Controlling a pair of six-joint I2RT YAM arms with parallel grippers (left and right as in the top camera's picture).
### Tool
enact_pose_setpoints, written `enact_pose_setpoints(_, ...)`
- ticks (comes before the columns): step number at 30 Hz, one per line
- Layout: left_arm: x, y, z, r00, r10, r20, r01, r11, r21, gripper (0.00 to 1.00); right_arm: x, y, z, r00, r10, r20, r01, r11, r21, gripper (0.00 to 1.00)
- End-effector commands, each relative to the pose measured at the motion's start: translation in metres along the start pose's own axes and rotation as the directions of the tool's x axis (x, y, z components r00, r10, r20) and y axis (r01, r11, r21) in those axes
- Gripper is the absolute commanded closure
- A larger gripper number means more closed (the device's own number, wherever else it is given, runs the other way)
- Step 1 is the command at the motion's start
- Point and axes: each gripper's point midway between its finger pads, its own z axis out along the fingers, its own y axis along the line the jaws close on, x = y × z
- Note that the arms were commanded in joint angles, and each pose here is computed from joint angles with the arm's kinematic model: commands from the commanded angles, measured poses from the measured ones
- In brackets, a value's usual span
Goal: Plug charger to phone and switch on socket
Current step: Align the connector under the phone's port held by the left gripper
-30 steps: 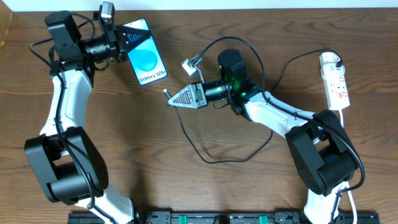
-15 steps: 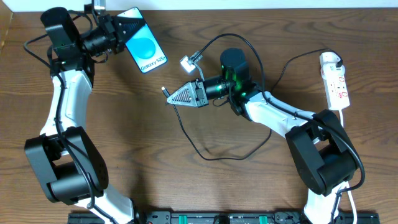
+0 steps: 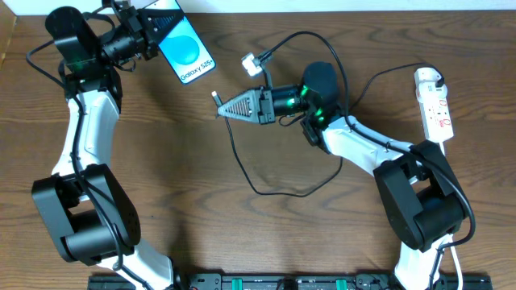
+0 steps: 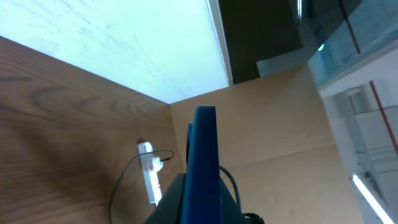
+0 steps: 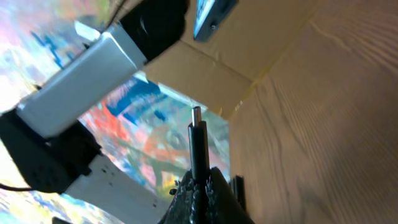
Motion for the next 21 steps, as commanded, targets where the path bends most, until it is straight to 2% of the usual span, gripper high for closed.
enact_pose_setpoints(1,-0.001,-0.022,-0.004,1.000,-0.024,-0.003,0.024,0.999,0.027,0.93,-0.013,0.004,-0.005,0.994,0.095,0.051,-0.095,0.995,-0.005,0.99)
enact_pose_setpoints(14,0.001,-0.038,-0.002,0.999,-0.032,-0.022,0.034,0.997,0.064,0.93,-0.028,0.034,-0.008,0.989,0.093,0.114,-0.083,0.993,-0.089,0.99)
enact_pose_setpoints(21,0.004,-0.039,0.007,0.998,-0.066,-0.024,0.068,0.995,0.068,0.92,-0.033,0.036,-0.008,0.980,0.145,0.133,-0.132,0.986,-0.103,0.99)
